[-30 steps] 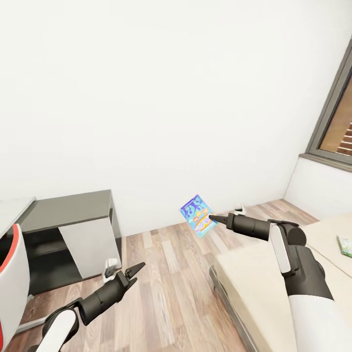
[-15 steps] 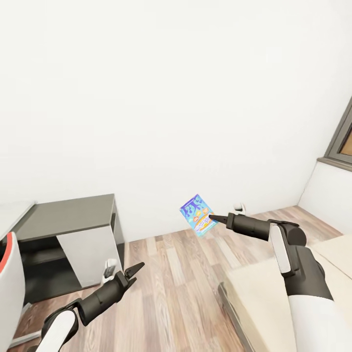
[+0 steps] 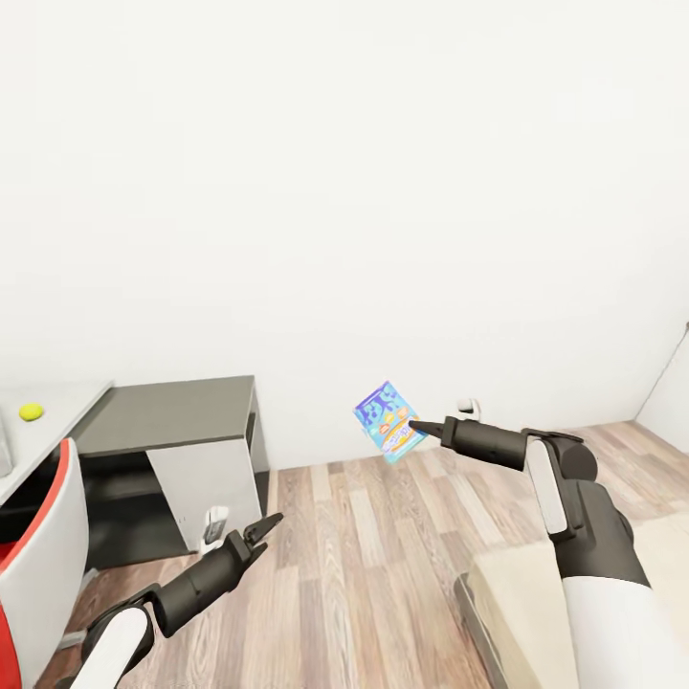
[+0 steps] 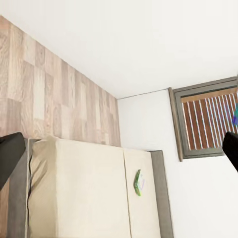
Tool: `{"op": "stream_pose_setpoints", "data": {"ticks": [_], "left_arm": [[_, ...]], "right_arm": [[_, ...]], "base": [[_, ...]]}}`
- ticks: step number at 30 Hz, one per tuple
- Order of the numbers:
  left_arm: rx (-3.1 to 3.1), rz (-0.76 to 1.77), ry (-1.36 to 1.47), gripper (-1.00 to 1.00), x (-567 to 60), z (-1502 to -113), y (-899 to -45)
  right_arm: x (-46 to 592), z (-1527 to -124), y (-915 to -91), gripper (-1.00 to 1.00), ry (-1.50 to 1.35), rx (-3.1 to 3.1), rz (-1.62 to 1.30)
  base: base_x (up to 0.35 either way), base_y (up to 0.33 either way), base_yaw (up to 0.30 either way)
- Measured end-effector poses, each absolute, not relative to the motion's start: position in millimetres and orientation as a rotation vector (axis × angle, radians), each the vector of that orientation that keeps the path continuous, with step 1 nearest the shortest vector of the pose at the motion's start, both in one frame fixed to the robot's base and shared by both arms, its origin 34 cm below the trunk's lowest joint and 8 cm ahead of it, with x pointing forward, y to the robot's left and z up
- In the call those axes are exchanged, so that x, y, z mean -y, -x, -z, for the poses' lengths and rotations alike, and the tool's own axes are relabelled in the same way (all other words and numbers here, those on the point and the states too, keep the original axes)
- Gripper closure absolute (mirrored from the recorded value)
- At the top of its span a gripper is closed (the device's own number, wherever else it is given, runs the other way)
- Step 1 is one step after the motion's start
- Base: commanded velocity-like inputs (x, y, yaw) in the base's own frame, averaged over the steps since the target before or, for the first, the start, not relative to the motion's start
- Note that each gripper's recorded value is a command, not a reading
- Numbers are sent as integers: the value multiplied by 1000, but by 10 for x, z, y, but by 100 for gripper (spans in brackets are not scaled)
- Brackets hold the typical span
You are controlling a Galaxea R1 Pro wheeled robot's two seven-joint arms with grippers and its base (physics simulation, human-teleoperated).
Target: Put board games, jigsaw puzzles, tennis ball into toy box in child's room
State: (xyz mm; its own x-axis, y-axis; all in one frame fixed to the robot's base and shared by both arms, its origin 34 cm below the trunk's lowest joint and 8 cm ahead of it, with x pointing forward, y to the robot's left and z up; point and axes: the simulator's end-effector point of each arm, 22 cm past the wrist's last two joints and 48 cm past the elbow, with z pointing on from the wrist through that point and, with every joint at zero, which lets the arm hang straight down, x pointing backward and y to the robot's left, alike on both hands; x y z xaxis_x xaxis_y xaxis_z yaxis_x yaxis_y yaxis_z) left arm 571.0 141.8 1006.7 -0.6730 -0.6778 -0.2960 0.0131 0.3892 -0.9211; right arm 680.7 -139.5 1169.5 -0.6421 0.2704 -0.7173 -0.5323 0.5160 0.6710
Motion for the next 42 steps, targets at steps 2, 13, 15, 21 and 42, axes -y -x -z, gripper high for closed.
{"op": "stream_pose_setpoints", "data": {"ticks": [2,13,15,21,42], "left_arm": [[-1981,1321,570,-100,-1417,-10060,-5711],[-1985,1327,576,-100,-1402,-10029,-5712],[-1984,1329,576,-100,-1398,-10032,-5713],[-1980,1335,574,-100,-1388,-10040,-5718],[-1934,1372,563,-100,-1393,-10075,-5707]], "right_arm": [[1402,-11669,-6823,100,208,-1932,-1209],[1416,-11596,-6849,100,197,-1945,-1205],[1419,-11584,-6853,100,196,-1948,-1204],[1427,-11541,-6866,100,192,-1955,-1201],[1410,-11424,-6888,100,182,-1973,-1207]], "base": [[5,0,225],[2,0,233],[0,0,235],[0,0,227],[119,0,177]]}}
